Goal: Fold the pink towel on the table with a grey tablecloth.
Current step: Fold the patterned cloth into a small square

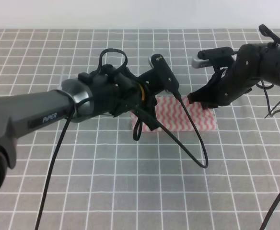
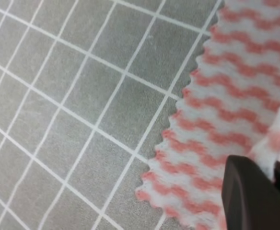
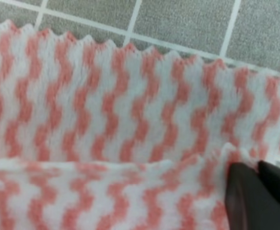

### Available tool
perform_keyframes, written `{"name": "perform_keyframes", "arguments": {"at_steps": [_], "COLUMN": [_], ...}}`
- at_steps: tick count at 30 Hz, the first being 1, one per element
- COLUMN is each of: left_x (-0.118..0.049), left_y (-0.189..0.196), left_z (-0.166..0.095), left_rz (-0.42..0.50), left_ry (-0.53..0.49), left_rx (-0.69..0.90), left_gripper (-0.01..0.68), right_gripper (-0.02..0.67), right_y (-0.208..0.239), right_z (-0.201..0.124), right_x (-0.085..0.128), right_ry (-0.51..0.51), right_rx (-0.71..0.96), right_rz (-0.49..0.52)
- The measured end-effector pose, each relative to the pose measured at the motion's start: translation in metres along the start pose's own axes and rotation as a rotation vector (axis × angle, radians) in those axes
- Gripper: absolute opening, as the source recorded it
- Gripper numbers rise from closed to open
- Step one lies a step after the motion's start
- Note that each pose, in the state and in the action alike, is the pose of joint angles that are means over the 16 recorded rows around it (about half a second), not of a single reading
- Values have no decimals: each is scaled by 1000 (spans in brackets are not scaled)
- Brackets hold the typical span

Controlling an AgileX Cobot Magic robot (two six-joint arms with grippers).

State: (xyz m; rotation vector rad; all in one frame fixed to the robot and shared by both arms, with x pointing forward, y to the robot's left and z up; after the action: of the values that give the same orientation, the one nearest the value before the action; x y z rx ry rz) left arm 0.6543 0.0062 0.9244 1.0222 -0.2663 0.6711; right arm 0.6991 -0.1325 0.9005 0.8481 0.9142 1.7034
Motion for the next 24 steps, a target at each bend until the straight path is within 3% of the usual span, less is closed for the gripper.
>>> {"name": "perform_keyframes", "arguments": {"at_steps": [12, 24], "left_x": [-6, 11], "left_y": [-18, -22], "left_z": [-9, -8], "left_rz": [-11, 20], "left_ry": [-7, 19], "left_rx": [14, -6], "left_gripper": [-1, -1], "right_gripper": [-14, -15], "right_y": [-1, 0], "right_z": [5, 10], "right_x": [0, 0], "right_ry": [-2, -2], "right_rx": [-31, -64], "right_rz": [0, 0]}}
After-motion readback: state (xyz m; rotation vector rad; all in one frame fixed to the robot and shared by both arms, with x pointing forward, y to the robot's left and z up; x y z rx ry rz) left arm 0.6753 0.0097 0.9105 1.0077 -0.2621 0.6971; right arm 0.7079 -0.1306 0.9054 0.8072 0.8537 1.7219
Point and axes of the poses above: a point on each arm's last joint axis where the gripper is mounted, y pointing back along that axis away from the gripper, x along the wrist's bending axis when the last joint is at zero, z = x × y, the point moved 7 cm from there along -y, pointing out along that axis toward the gripper, and after that the axes turned 2 degrees about -y, right-handed, at the moved point
